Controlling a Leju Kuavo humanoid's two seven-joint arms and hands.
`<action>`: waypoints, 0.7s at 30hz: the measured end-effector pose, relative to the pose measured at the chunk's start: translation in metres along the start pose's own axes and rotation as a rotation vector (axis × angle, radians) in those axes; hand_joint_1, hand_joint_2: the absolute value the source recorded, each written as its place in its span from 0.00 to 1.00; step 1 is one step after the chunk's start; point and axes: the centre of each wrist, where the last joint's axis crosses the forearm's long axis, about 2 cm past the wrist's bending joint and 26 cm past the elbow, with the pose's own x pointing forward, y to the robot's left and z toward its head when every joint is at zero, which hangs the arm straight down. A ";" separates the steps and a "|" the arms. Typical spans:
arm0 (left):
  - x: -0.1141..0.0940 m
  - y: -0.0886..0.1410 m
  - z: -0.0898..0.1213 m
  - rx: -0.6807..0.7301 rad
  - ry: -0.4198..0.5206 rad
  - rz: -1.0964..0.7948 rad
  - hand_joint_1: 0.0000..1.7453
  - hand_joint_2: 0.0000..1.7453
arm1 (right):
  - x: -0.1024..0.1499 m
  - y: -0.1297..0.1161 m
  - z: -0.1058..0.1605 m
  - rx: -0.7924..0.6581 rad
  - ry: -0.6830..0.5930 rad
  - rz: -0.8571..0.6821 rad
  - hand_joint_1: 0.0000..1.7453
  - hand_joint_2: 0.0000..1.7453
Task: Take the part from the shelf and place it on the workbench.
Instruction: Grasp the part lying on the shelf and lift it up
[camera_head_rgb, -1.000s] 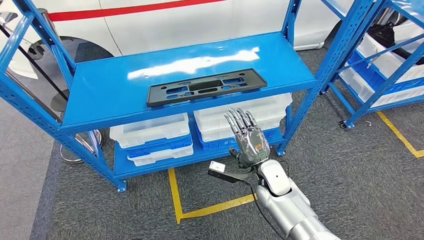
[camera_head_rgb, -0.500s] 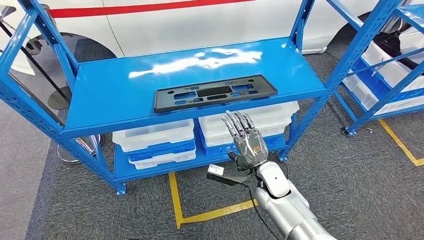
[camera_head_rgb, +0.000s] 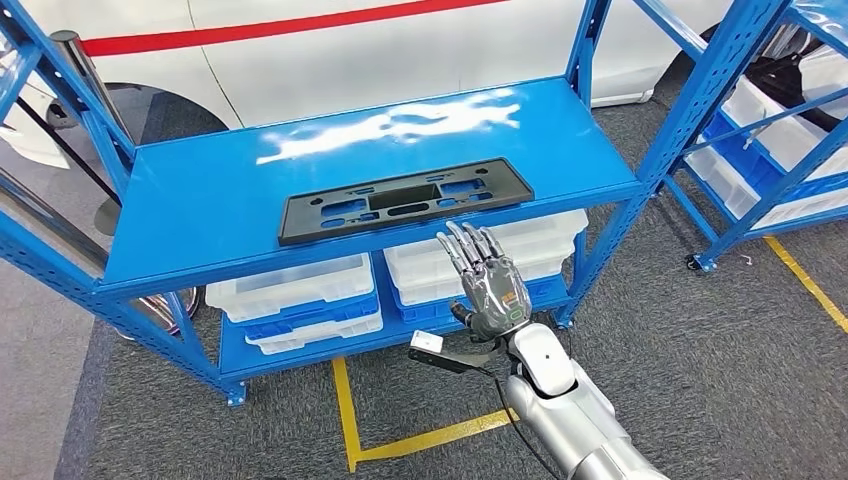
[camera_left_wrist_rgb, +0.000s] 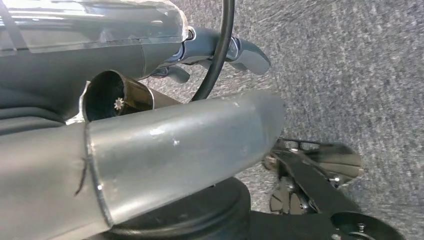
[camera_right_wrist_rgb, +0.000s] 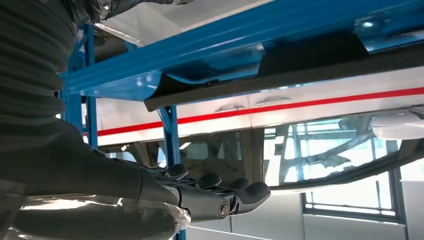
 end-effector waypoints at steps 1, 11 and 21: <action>0.000 0.000 0.000 0.000 0.000 0.000 0.00 0.00 | 0.001 0.000 -0.001 0.002 -0.006 -0.001 0.00 1.00; 0.003 -0.001 0.001 -0.004 -0.009 0.001 0.00 0.00 | 0.018 0.002 -0.004 0.020 -0.067 -0.015 0.00 1.00; 0.004 -0.002 0.001 -0.007 -0.010 0.003 0.00 0.00 | 0.026 0.007 0.002 0.047 -0.092 -0.028 0.00 1.00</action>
